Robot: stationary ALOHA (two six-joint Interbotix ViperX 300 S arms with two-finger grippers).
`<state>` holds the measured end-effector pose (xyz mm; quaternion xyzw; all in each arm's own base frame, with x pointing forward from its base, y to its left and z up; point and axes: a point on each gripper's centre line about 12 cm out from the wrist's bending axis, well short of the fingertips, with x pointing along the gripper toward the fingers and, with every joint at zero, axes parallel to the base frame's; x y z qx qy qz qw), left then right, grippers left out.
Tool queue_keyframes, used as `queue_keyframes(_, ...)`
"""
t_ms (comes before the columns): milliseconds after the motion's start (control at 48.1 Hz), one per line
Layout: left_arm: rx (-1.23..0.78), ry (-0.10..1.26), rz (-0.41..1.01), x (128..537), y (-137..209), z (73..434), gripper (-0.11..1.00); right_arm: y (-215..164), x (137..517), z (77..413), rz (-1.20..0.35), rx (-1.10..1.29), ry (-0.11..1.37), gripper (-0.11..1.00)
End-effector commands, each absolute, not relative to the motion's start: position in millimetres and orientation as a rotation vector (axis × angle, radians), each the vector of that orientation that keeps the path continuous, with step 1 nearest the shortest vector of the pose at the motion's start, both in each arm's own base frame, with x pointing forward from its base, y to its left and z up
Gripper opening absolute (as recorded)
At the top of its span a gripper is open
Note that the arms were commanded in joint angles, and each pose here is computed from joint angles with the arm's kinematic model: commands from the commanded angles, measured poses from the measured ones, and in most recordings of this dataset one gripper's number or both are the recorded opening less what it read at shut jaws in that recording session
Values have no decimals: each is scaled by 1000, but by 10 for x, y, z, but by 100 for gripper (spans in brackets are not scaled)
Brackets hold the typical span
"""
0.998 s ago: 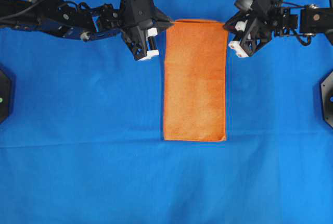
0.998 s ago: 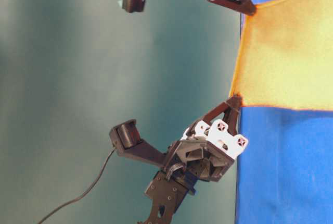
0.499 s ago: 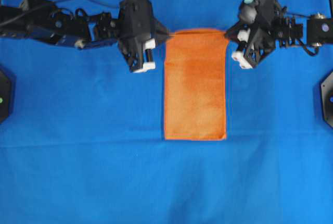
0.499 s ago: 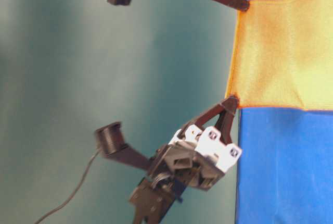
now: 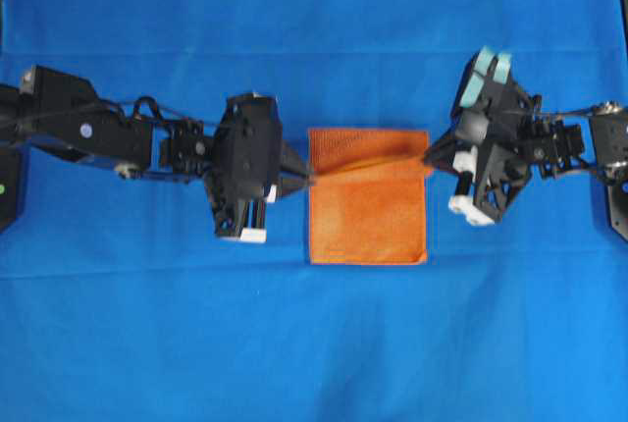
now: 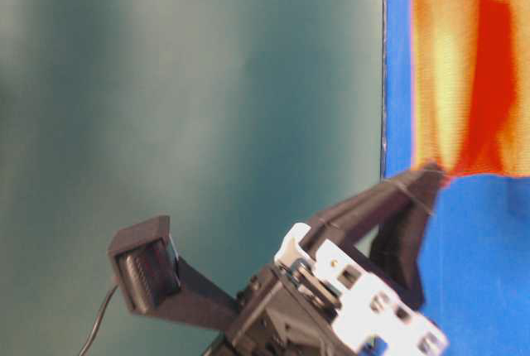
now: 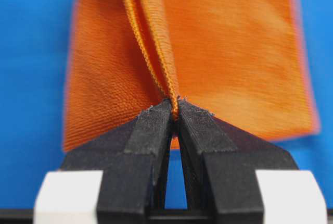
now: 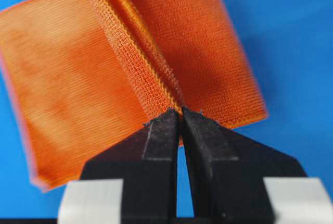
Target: Fold the orange towel.
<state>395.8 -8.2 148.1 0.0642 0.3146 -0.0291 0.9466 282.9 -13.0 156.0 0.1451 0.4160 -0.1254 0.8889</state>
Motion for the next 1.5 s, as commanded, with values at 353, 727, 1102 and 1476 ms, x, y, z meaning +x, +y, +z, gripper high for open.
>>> queue_keyframes(353, 103, 657, -121, 4082, -428, 1211, 2, 283, 2892, 1241, -189, 341, 991, 4)
queue_keyframes(727, 94, 678, -149, 4083, -587, 1036, 14, 493, 2965, 1169, -116, 380, 957, 4)
queue_keyframes(1102, 98, 683, -145, 4068, -559, 1057, 64, 531, 3054, 1248, -104, 366, 944, 64)
queue_keyframes(1476, 95, 628, -125, 3854, -422, 1837, 64, 469, 2956, 1903, -107, 280, 859, 59)
